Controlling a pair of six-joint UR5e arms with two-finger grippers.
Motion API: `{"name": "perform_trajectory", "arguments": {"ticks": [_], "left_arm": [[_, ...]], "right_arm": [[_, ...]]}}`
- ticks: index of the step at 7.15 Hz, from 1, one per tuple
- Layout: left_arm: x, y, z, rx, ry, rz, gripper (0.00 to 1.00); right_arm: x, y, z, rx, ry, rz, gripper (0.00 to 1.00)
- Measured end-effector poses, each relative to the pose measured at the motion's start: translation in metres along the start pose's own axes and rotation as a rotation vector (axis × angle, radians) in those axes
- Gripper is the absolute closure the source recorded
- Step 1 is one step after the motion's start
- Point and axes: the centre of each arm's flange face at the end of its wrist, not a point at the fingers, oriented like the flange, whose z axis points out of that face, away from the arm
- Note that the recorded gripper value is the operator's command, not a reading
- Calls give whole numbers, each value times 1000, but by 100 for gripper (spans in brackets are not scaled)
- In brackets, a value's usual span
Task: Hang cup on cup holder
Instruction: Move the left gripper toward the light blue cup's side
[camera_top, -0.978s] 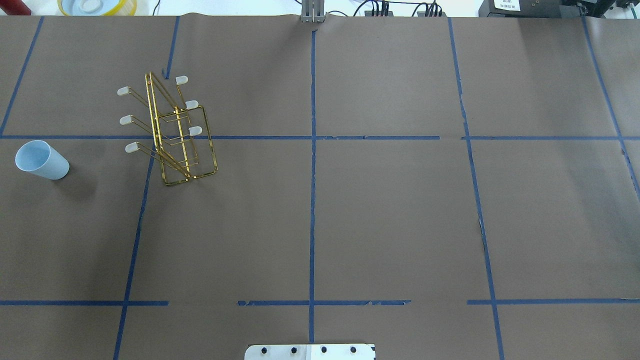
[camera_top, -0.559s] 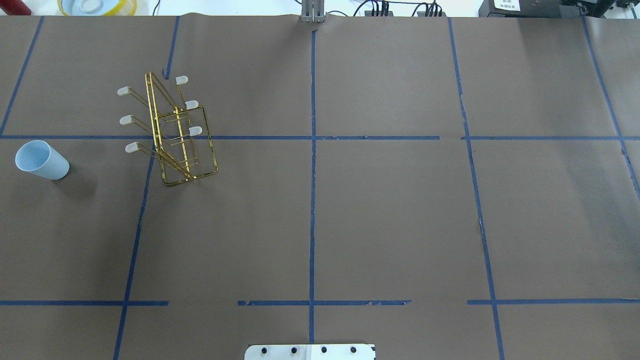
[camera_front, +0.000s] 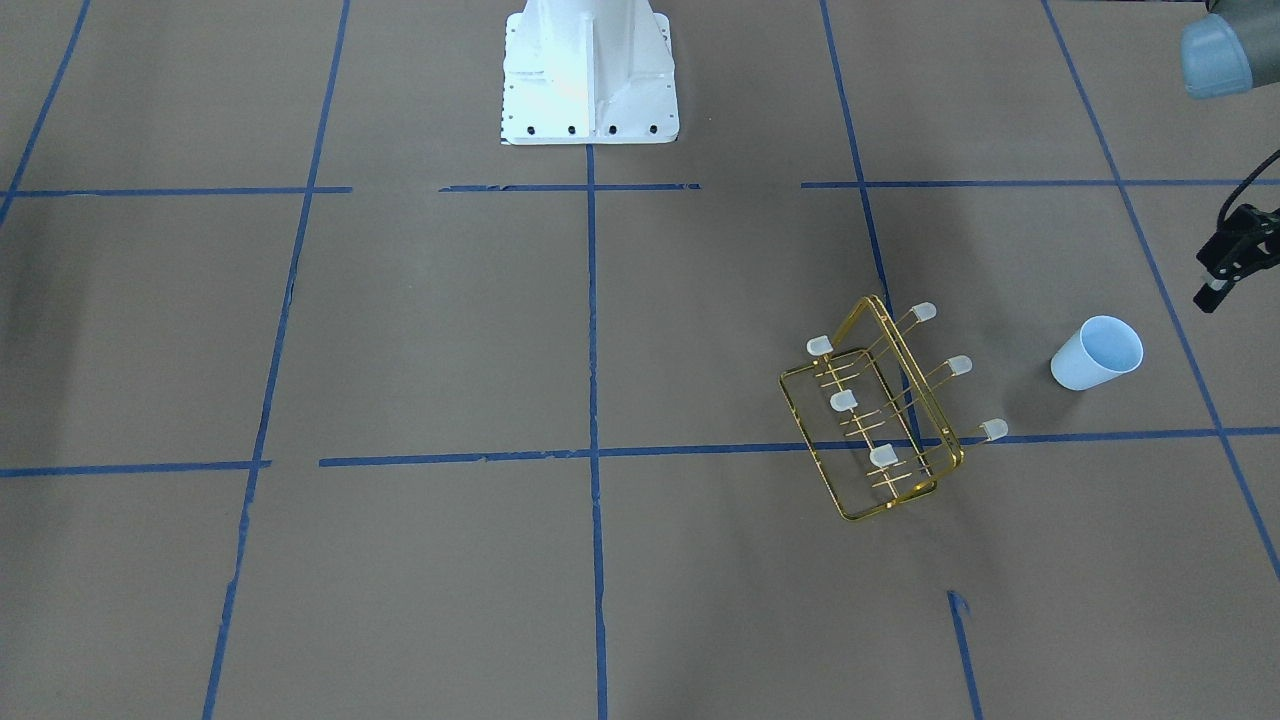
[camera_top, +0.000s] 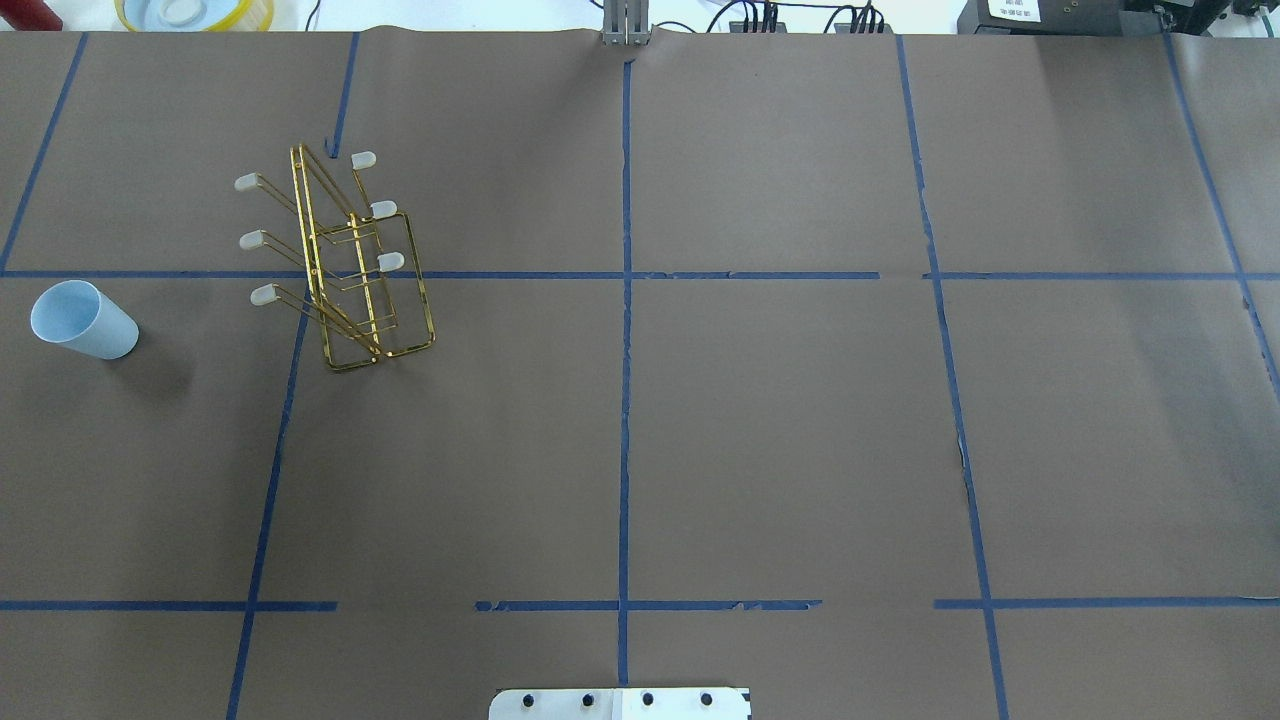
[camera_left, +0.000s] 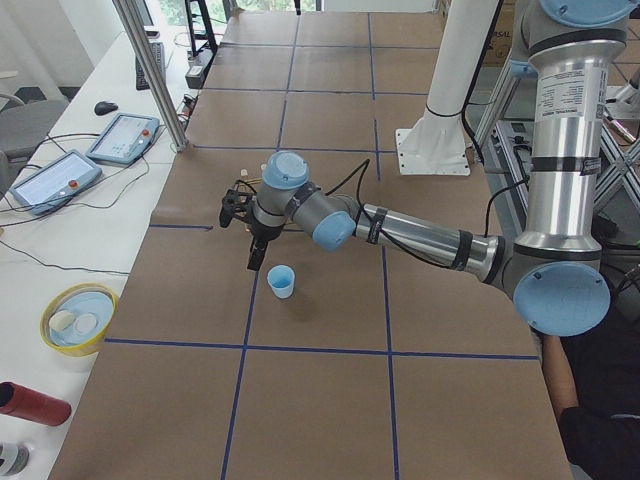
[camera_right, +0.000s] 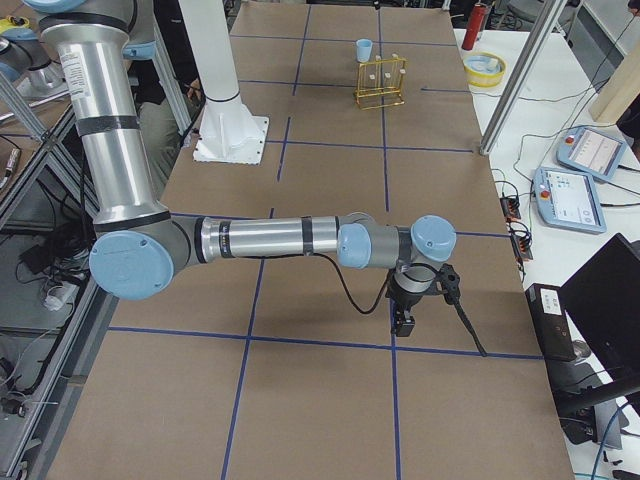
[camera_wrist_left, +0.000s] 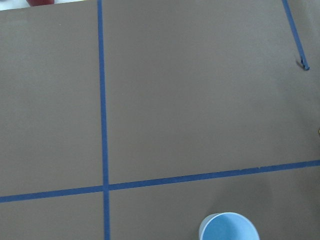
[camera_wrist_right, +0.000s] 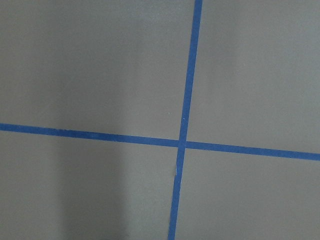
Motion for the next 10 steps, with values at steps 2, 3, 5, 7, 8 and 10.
{"name": "perform_trajectory", "arguments": {"ticks": [2,3,5,7,8,10], "left_arm": [[31,30,6,155,-6,3,0],[37,48,10,231,-5,-1,0],[41,90,17,369,17,-46,0],[36,125,20,487,28,-82,0],[30,139,22,533,29,-101,0],[12,161,39,609,22,-130,0]], "right_arm": [[0,0,0,0,0,0,0],[0,0,0,0,0,0,0],[0,0,0,0,0,0,0],[0,0,0,0,0,0,0],[0,0,0,0,0,0,0],[0,0,0,0,0,0,0]]}}
